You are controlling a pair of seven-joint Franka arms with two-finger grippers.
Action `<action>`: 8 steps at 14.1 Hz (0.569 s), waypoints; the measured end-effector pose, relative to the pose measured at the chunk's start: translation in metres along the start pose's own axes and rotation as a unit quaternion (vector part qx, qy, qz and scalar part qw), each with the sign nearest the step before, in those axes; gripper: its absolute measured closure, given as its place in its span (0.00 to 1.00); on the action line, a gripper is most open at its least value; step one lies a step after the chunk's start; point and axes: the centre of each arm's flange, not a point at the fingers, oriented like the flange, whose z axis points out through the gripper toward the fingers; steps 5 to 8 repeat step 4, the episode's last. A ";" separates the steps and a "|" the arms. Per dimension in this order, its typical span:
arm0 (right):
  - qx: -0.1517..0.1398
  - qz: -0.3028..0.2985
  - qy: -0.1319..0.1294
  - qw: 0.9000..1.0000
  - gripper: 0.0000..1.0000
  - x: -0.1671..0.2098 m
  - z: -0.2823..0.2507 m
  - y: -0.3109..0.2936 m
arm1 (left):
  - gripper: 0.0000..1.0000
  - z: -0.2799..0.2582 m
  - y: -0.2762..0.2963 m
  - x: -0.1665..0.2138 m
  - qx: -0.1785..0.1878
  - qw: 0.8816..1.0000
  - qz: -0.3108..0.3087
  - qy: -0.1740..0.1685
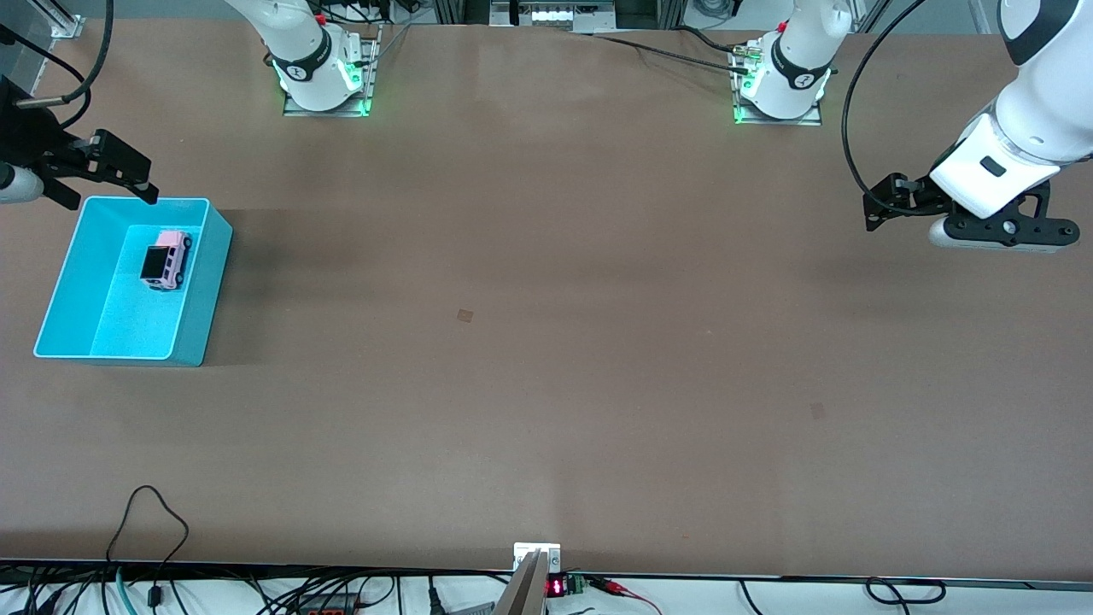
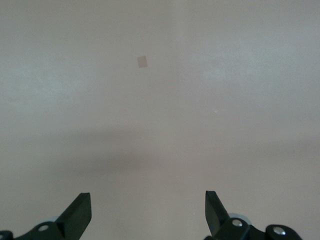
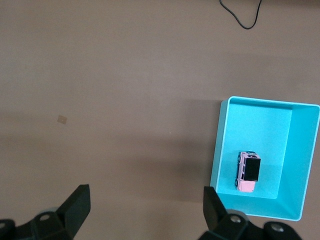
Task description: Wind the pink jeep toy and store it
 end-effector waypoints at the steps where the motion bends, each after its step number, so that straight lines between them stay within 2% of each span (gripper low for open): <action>1: 0.000 0.000 0.002 1.000 0.00 0.000 -0.002 0.000 | 0.00 0.000 0.000 0.000 0.000 1.000 0.000 0.000; 8: 0.000 0.002 0.002 1.000 0.00 0.000 -0.003 0.002 | 0.00 0.000 0.000 0.000 0.000 1.000 0.000 -0.001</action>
